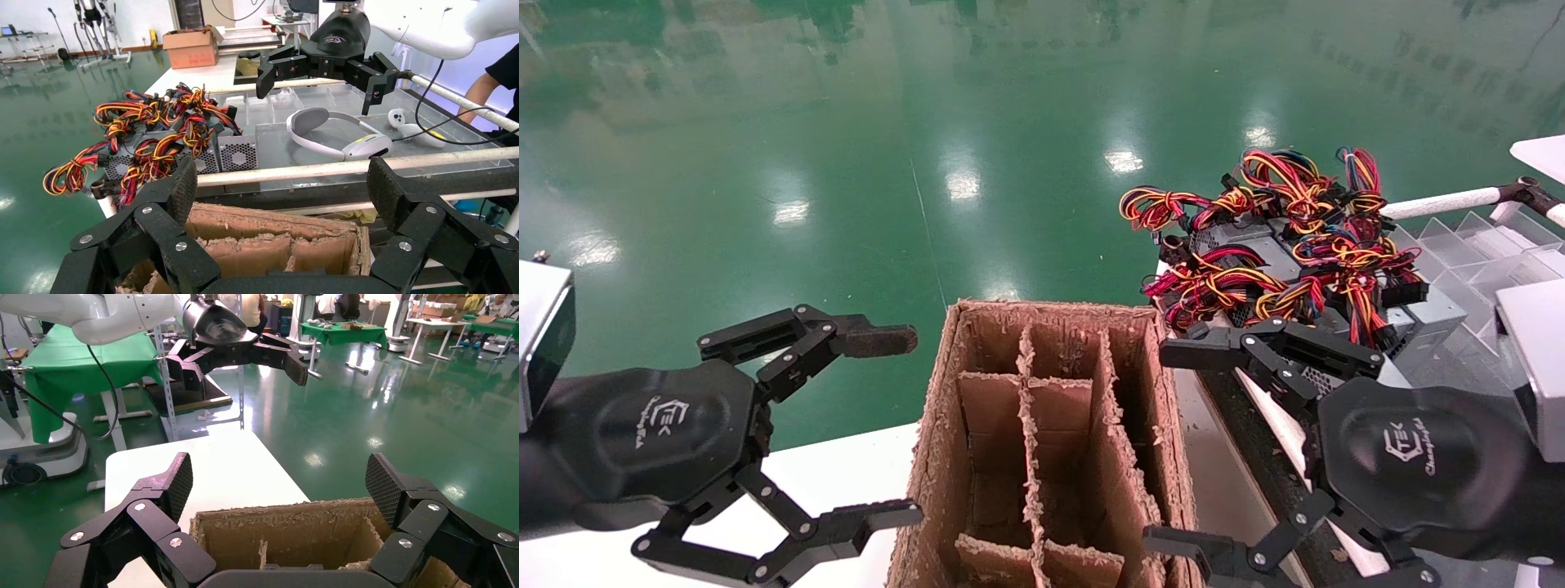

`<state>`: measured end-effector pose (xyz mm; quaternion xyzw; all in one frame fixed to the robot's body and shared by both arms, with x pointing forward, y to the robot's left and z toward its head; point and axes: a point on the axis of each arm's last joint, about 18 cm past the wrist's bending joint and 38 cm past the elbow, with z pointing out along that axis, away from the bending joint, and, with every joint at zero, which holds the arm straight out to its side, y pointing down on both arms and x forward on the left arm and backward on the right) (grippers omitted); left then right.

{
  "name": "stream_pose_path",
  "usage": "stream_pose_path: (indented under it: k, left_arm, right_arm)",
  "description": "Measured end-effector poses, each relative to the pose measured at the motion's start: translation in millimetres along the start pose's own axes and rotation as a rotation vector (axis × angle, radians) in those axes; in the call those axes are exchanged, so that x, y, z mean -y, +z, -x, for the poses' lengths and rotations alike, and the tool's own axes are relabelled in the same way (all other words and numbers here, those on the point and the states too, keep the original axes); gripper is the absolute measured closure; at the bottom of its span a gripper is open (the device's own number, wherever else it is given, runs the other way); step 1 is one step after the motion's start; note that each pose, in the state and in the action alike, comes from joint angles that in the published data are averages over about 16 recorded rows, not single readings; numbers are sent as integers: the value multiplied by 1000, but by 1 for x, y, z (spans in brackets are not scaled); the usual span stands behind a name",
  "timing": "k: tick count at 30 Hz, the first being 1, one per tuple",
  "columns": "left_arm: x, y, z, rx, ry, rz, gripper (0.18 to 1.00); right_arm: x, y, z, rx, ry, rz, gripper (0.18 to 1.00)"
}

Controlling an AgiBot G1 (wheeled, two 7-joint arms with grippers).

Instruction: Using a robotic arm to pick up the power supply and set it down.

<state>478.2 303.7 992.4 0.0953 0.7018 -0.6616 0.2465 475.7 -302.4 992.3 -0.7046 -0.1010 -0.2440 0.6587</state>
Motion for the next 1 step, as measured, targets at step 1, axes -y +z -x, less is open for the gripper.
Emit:
stream_pose_path:
  k: [1]
  left_arm:
    - [0, 0, 0, 0, 0, 0, 184]
  right_arm:
    - [0, 0, 0, 0, 0, 0, 178]
